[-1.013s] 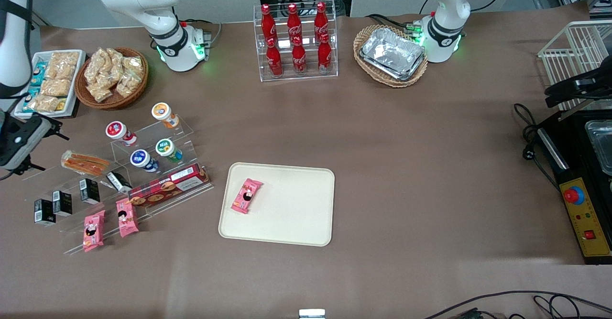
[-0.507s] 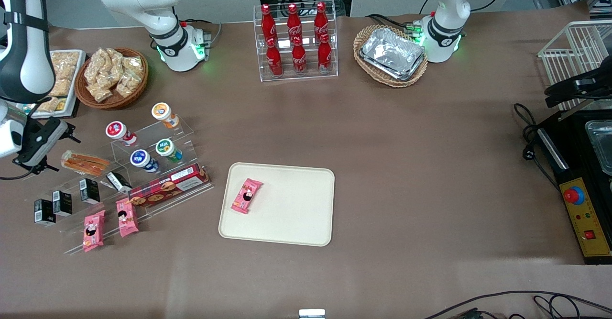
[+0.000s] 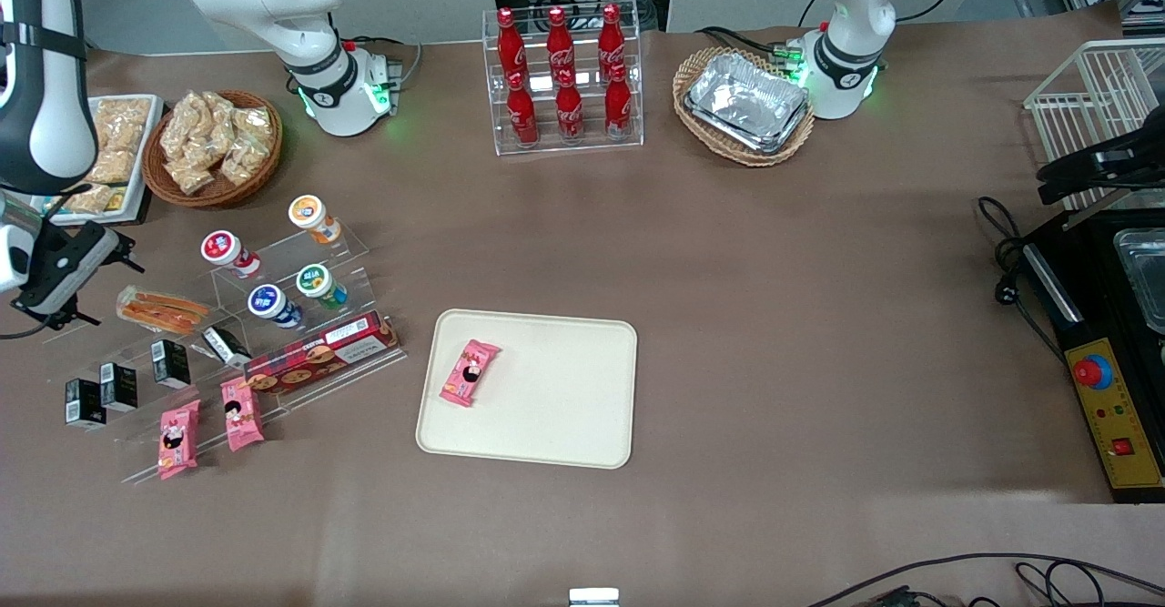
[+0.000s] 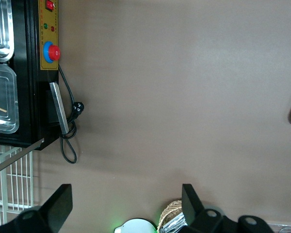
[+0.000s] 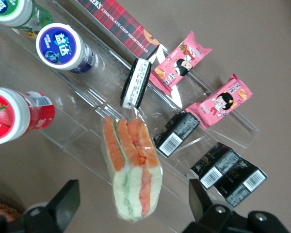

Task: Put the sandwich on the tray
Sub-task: 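Lower the open right gripper onto the wrapped sandwich and close it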

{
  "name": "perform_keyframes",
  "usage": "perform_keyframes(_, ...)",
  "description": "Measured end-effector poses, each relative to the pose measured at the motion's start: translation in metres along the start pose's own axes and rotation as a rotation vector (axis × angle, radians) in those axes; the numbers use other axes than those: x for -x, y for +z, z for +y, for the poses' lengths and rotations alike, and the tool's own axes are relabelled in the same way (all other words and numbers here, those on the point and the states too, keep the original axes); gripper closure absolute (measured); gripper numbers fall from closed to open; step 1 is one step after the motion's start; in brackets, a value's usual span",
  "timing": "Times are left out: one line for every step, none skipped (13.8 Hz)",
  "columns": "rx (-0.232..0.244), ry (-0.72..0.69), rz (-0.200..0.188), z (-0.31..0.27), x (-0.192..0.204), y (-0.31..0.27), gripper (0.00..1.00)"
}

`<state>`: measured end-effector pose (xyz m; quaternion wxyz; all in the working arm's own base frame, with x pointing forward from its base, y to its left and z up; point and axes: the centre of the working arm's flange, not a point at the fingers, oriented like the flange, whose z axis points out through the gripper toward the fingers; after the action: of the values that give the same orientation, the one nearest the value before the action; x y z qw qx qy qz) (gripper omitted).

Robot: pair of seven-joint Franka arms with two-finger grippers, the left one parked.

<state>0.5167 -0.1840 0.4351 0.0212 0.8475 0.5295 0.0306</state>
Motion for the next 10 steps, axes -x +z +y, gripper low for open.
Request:
perform_keyframes(0.011,0.003,-0.001,0.001,0.003,-0.005,0.00)
perform_keyframes(0.022,0.007,-0.001,0.003,0.007,-0.012,0.00)
perform_keyframes(0.034,0.012,-0.001,0.006,0.010,-0.020,0.00)
perform_keyframes(0.043,0.016,0.000,0.009,0.012,-0.026,0.00)
perform_keyframes(0.049,0.018,0.000,0.010,0.012,-0.031,0.00)
perform_keyframes(0.048,0.019,-0.001,0.011,0.012,-0.031,0.00)
perform_keyframes(0.040,0.021,-0.005,0.011,0.011,-0.027,0.00)
perform_keyframes(0.030,0.023,-0.011,0.012,0.009,-0.021,0.00)
perform_keyframes(0.017,0.025,-0.017,0.013,0.008,-0.014,0.00)
perform_keyframes(0.005,0.026,-0.024,0.013,0.005,-0.005,0.00)
